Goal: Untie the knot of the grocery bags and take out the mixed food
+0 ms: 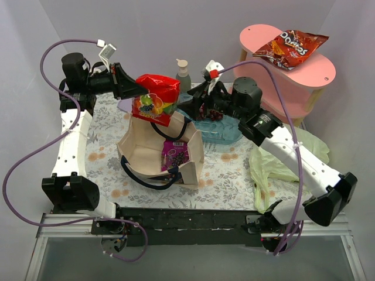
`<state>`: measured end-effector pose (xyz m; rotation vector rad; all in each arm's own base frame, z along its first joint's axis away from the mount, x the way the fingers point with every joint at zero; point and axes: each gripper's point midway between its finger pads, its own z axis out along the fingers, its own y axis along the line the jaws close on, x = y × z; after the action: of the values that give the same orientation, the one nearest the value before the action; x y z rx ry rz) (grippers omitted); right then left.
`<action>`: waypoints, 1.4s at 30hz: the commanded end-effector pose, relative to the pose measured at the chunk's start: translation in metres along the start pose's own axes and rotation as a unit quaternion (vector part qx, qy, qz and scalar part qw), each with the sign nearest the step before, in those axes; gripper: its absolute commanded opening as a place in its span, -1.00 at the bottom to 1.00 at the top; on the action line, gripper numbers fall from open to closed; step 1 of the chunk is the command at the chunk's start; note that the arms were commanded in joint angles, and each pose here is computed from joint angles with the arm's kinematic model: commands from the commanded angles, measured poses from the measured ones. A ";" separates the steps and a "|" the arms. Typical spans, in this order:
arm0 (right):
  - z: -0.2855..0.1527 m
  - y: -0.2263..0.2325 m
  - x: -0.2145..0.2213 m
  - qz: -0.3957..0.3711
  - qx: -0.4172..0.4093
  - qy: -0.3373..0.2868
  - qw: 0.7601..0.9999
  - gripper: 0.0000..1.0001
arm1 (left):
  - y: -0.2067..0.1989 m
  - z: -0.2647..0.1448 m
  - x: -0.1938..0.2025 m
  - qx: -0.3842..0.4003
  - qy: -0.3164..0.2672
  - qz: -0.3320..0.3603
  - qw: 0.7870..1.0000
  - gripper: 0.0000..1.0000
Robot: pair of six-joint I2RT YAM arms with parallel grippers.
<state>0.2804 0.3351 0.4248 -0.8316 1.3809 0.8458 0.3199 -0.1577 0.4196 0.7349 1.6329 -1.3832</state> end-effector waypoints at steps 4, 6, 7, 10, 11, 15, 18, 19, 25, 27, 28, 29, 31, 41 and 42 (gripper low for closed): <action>0.032 0.025 0.001 0.083 -0.092 -0.033 0.992 0.44 | -0.029 0.001 -0.023 0.023 0.005 0.050 0.999 -1.00; 0.040 0.024 -0.001 0.088 -0.096 -0.050 0.990 0.44 | -0.029 0.001 -0.022 0.022 0.006 0.049 0.999 -1.00; 0.043 0.024 -0.005 0.094 -0.099 -0.057 0.989 0.44 | -0.029 0.002 -0.022 0.020 0.006 0.047 0.999 -1.00; 0.055 0.025 -0.007 0.104 -0.115 -0.069 0.985 0.36 | -0.025 0.003 -0.019 0.014 0.006 0.042 0.999 -1.00; 0.059 0.028 -0.011 0.098 -0.133 -0.079 0.983 0.21 | -0.025 0.003 -0.020 0.012 0.006 0.043 0.999 -1.00; 0.062 0.032 -0.015 0.089 -0.157 -0.086 0.980 -0.90 | -0.015 0.004 -0.023 0.001 0.005 0.046 0.999 -1.00; 0.056 0.029 -0.019 0.082 -0.145 -0.091 0.982 -0.97 | -0.002 0.005 -0.029 -0.027 -0.003 0.053 0.998 -0.60; 0.054 0.027 -0.020 0.079 -0.141 -0.091 0.983 -0.97 | 0.005 0.006 -0.031 -0.041 -0.006 0.053 0.998 -0.19; 0.013 -0.017 -0.035 0.100 -0.067 -0.107 0.987 -0.97 | 0.043 -0.011 -0.060 -0.155 -0.030 0.119 0.980 0.67; -0.011 -0.034 -0.044 0.115 -0.033 -0.125 0.985 -0.97 | 0.060 -0.018 -0.061 -0.196 -0.024 0.120 0.973 0.71; -0.022 -0.056 -0.028 0.140 0.000 -0.119 0.983 -0.97 | 0.060 -0.022 -0.070 -0.208 -0.025 0.138 0.968 0.72; -0.038 -0.061 -0.038 0.136 0.016 -0.139 0.981 -0.97 | 0.069 -0.024 -0.071 -0.222 -0.019 0.150 0.963 0.73; -0.057 -0.085 -0.020 0.150 0.056 -0.139 0.977 -0.97 | 0.081 -0.030 -0.071 -0.253 -0.014 0.150 0.956 0.75; -0.149 -0.156 -0.001 0.207 0.252 -0.202 0.924 -0.97 | 0.119 -0.040 -0.065 -0.311 0.003 0.159 0.937 0.81; -0.158 -0.164 0.000 0.219 0.268 -0.208 0.915 -0.97 | 0.121 -0.041 -0.062 -0.312 0.007 0.158 0.937 0.80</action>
<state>0.3557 0.1564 0.3581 -0.0438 1.5595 0.8891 0.4392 -0.0965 0.4218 0.5843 1.7207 -0.6562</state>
